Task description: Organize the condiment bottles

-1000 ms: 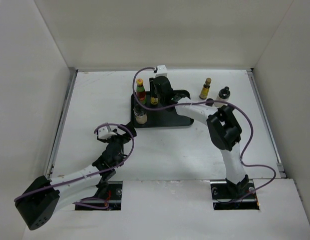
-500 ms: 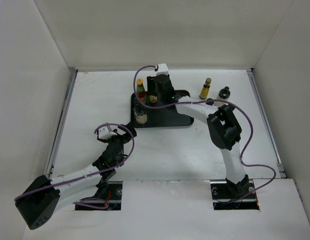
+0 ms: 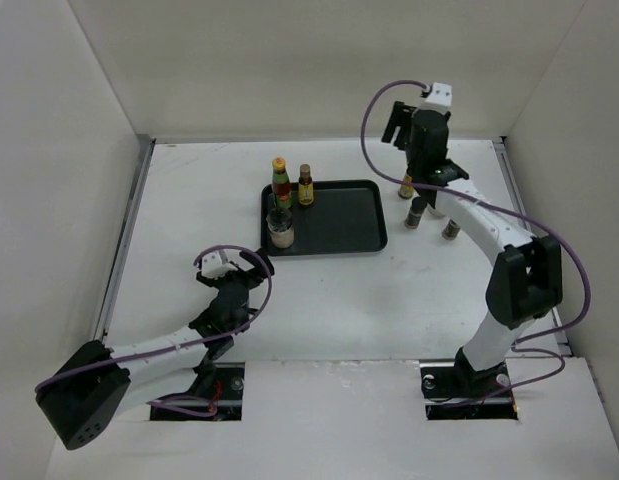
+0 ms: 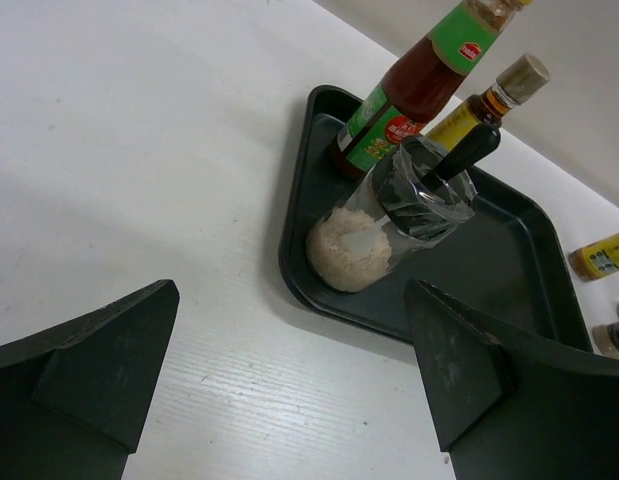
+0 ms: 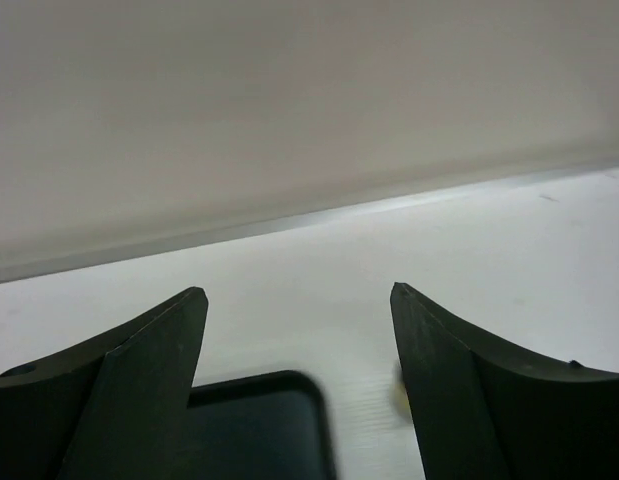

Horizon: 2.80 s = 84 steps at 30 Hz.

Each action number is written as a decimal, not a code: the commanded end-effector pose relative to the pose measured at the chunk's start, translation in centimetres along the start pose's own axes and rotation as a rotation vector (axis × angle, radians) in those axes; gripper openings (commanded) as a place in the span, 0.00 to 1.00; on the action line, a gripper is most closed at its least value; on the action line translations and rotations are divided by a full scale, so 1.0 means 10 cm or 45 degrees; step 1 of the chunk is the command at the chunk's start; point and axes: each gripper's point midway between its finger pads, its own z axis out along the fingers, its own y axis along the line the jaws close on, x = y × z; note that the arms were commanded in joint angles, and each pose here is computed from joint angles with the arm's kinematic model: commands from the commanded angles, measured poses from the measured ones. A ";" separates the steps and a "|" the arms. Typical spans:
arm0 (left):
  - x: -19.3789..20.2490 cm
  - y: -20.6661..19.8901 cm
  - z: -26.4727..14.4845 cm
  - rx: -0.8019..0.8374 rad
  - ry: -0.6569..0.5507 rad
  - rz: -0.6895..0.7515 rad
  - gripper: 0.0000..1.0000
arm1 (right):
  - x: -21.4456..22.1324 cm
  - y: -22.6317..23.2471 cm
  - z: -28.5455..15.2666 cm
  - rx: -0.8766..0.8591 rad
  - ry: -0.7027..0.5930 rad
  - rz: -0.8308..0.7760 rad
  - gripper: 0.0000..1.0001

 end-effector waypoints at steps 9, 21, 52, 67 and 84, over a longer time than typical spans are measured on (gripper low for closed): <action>-0.11 -0.12 0.08 0.018 -0.038 -0.069 1.00 | 0.71 -0.93 0.44 0.226 0.240 -0.147 0.78; -0.01 -0.17 0.11 0.041 0.003 -0.049 1.00 | 1.05 -1.03 0.51 0.217 0.316 -0.124 0.41; -0.01 -0.21 0.11 0.063 0.006 -0.058 1.00 | 1.10 1.73 -0.87 -0.504 0.149 -0.129 0.29; 0.04 -0.21 0.11 0.063 0.023 -0.042 1.00 | 1.70 1.86 -1.21 -0.489 0.220 -0.202 0.63; 0.06 -0.32 0.08 0.112 0.045 -0.052 1.00 | 1.28 -0.64 -0.82 0.212 0.226 -0.120 0.92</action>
